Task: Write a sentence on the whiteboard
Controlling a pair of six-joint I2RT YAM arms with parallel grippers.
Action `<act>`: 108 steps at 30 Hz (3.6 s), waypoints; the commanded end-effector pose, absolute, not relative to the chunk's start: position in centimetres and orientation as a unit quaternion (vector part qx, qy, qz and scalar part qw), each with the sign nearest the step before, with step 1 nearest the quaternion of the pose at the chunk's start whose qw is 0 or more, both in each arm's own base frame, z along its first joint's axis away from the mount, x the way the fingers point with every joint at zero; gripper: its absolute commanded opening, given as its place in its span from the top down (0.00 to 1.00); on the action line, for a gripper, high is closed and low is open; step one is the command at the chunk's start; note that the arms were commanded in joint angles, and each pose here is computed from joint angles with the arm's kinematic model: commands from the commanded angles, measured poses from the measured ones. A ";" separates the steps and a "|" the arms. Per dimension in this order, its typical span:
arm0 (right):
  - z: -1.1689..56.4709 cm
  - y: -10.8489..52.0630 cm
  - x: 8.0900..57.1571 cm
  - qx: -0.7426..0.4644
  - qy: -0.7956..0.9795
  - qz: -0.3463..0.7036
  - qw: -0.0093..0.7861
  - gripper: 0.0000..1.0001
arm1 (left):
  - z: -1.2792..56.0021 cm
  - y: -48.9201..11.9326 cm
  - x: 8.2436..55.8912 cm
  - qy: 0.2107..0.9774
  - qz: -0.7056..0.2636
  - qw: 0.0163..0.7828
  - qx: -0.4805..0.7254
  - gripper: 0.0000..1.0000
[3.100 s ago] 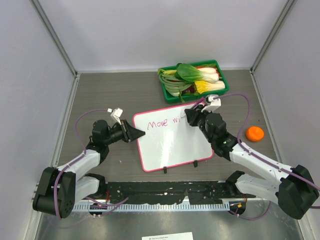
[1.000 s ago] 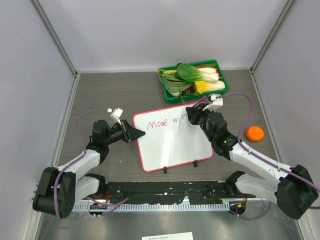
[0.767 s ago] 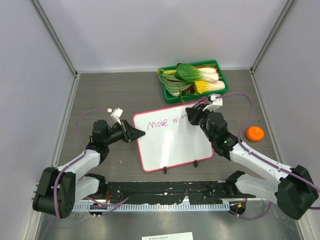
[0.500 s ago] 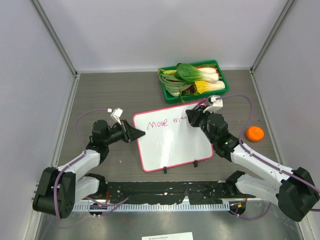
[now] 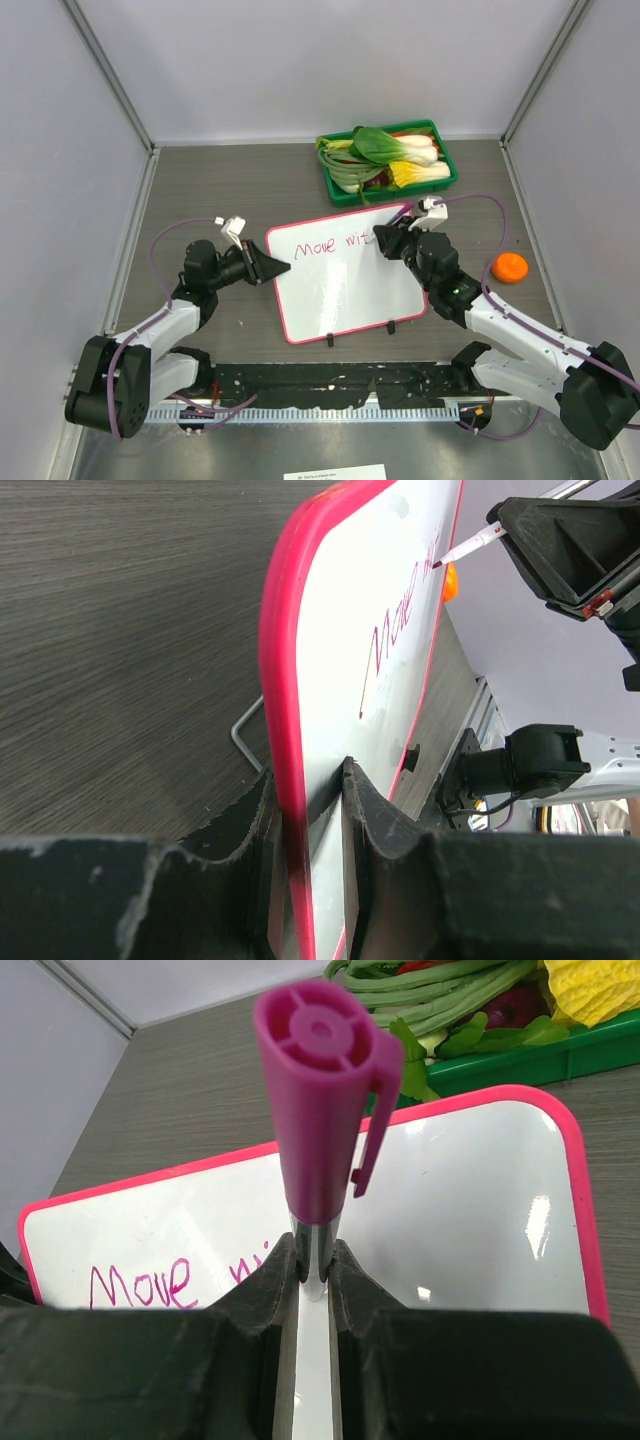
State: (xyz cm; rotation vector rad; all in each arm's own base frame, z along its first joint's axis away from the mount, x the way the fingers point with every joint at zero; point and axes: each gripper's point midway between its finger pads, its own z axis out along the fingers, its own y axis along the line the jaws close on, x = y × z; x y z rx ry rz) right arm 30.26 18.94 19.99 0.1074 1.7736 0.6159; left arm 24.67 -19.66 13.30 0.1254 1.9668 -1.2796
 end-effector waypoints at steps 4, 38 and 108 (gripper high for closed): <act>20.6 17.8 30.6 0.061 0.758 0.242 0.602 0.99 | 11.2 -18.4 25.5 0.792 -0.446 0.414 0.057 1.00; 26.1 18.2 33.6 0.069 0.718 0.231 0.653 0.99 | 11.3 -18.4 25.4 0.791 -0.446 0.414 0.058 1.00; 22.2 16.5 32.1 0.076 0.750 0.203 0.625 0.99 | 11.2 -18.4 25.4 0.792 -0.447 0.413 0.058 1.00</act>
